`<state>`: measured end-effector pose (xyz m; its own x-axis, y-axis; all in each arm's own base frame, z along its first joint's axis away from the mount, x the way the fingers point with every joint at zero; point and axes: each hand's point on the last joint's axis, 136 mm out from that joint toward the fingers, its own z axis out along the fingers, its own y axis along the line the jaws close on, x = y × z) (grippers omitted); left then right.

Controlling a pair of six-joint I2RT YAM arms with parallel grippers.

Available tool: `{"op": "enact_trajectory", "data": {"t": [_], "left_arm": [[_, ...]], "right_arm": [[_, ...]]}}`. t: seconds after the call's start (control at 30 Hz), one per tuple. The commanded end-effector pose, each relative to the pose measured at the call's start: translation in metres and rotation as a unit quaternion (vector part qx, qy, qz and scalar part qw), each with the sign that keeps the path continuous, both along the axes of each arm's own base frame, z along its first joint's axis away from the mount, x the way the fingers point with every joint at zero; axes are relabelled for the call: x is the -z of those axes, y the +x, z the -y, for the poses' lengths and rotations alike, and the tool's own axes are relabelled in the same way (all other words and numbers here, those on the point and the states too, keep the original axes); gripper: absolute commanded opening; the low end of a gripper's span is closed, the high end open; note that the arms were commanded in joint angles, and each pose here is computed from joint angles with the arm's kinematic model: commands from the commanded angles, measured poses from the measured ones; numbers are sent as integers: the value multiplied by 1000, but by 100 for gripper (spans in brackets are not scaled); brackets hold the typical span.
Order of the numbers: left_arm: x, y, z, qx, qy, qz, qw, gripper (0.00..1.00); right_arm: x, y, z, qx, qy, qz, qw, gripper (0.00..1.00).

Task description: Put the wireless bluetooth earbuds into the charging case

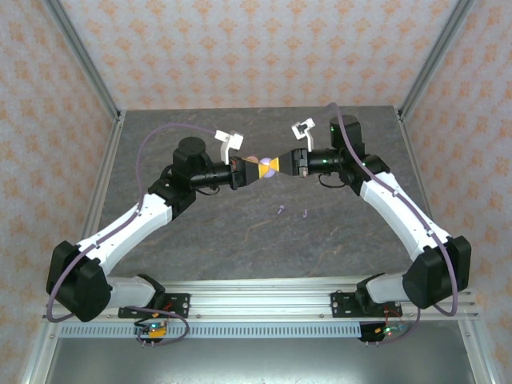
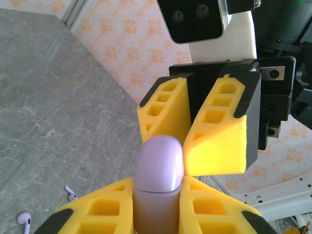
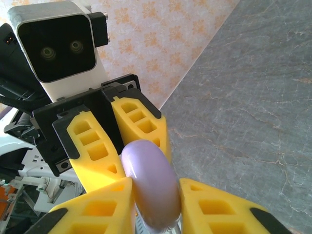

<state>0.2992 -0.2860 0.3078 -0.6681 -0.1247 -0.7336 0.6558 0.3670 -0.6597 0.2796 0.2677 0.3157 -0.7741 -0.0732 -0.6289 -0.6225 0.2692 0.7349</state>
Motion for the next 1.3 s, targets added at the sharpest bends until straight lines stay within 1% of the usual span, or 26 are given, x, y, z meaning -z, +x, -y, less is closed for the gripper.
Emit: {"op": "enact_trajectory", "data": {"t": [0.0,0.07,0.13,0.17,0.23,0.33,0.47,0.6,0.77,1.27], "left_arm": [[-16,-6,3,13,-6,35,999,23],[-14,-7,3,15,-2,32,999,29],[-12,-8,2,14,3,30,999,41],[-11,-9,1,15,4,31,999,44],[-9,-11,0,14,8,29,999,49],[-5,-14,-2,13,17,29,999,51],[-1,-16,-2,17,23,26,999,52],[-1,-17,0,24,19,23,999,54],[-1,-16,4,29,17,23,999,54],[0,-14,7,30,22,18,999,42]], "right_arm": [[-14,-2,-3,-12,7,23,1000,22],[-16,-3,-3,-11,6,27,1000,20],[-17,-5,-2,-11,6,30,999,19],[-18,-5,-2,-11,6,30,999,19],[-19,-6,-2,-13,6,30,999,19],[-19,-7,-2,-14,7,29,999,19],[-21,-7,-2,-16,8,30,999,19],[-21,-8,-2,-18,8,30,999,19],[-21,-10,-4,-23,9,28,999,19],[-17,-17,-6,-34,4,22,999,20]]}}
